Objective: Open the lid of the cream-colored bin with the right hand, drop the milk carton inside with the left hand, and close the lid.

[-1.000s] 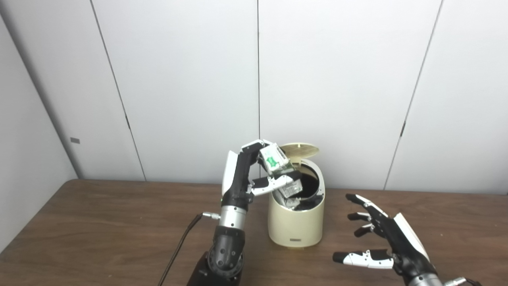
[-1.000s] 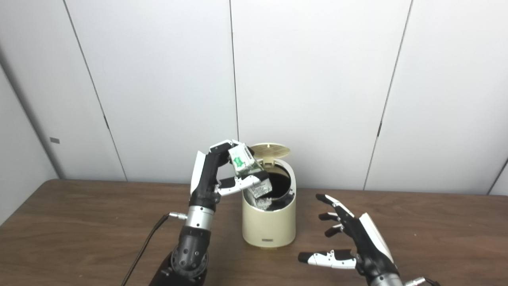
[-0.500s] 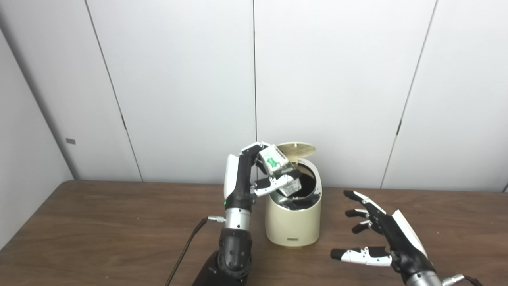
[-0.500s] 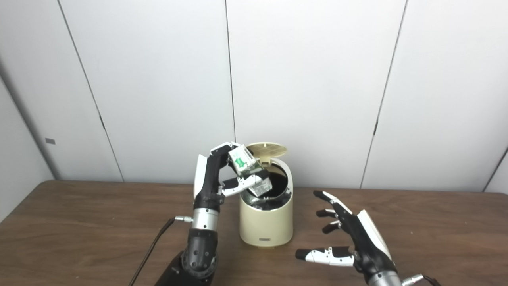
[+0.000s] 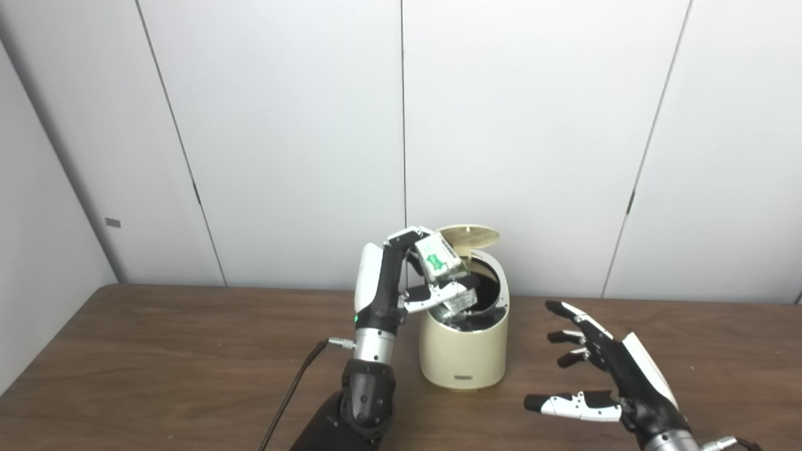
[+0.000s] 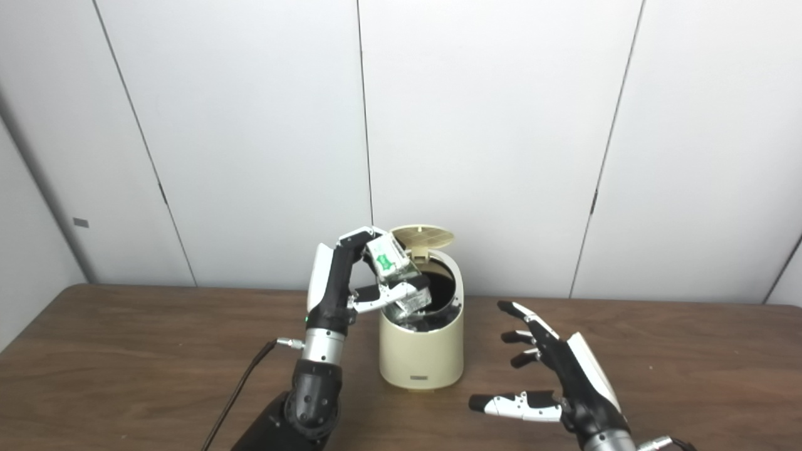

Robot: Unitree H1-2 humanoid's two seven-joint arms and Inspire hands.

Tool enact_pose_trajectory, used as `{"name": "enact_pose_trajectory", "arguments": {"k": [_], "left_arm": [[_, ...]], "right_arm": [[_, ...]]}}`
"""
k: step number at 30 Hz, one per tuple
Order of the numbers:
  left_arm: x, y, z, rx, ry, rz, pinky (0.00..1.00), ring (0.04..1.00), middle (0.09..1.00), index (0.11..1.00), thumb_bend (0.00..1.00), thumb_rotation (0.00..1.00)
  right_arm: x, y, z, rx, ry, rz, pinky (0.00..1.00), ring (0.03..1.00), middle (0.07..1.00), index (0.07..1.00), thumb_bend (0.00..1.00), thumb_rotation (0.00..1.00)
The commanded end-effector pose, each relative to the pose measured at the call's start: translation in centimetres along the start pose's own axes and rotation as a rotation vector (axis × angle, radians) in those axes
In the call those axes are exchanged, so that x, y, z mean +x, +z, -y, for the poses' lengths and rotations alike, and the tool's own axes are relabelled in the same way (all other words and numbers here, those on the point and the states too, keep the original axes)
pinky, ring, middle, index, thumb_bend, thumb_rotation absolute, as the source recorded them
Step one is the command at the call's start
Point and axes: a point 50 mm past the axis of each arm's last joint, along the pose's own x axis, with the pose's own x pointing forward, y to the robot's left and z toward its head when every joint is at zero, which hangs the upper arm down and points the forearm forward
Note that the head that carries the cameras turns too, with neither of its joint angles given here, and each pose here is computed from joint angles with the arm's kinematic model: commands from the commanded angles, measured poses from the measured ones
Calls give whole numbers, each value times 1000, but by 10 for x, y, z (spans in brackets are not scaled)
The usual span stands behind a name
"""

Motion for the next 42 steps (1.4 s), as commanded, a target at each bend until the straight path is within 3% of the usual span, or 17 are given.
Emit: {"name": "enact_pose_trajectory", "arguments": {"k": [1,2,3,7,12,27,35,39,42], "left_arm": [[15,12,3,43,-67,70,414,528,547,492,523,27],[15,12,2,59,-79,70,466,575,605,583,743,42],[15,12,1,77,-95,69,508,614,647,641,838,61],[14,13,-2,100,-126,67,675,764,794,816,934,174],[14,14,-6,95,-137,66,719,801,840,876,980,246],[8,14,-11,75,-119,72,702,767,780,794,946,184],[6,13,-14,84,-96,86,660,725,739,744,846,8],[6,13,-14,95,-74,93,612,697,722,724,785,0],[7,13,-13,104,-55,91,568,674,708,707,657,0]], "right_arm": [[5,14,10,1,-43,69,601,768,906,872,792,243],[5,14,10,0,-43,70,599,766,905,871,791,243],[5,13,10,1,-43,69,600,766,905,870,792,243],[7,11,10,3,-41,69,606,769,904,868,802,261],[8,8,9,-4,-40,70,595,765,902,867,806,270],[10,5,6,2,-39,68,579,765,896,864,797,246],[10,6,5,1,-38,67,560,760,901,866,794,245],[10,6,6,-3,-35,76,562,761,897,864,790,251],[9,6,6,1,-37,81,564,758,893,860,791,240]]}}
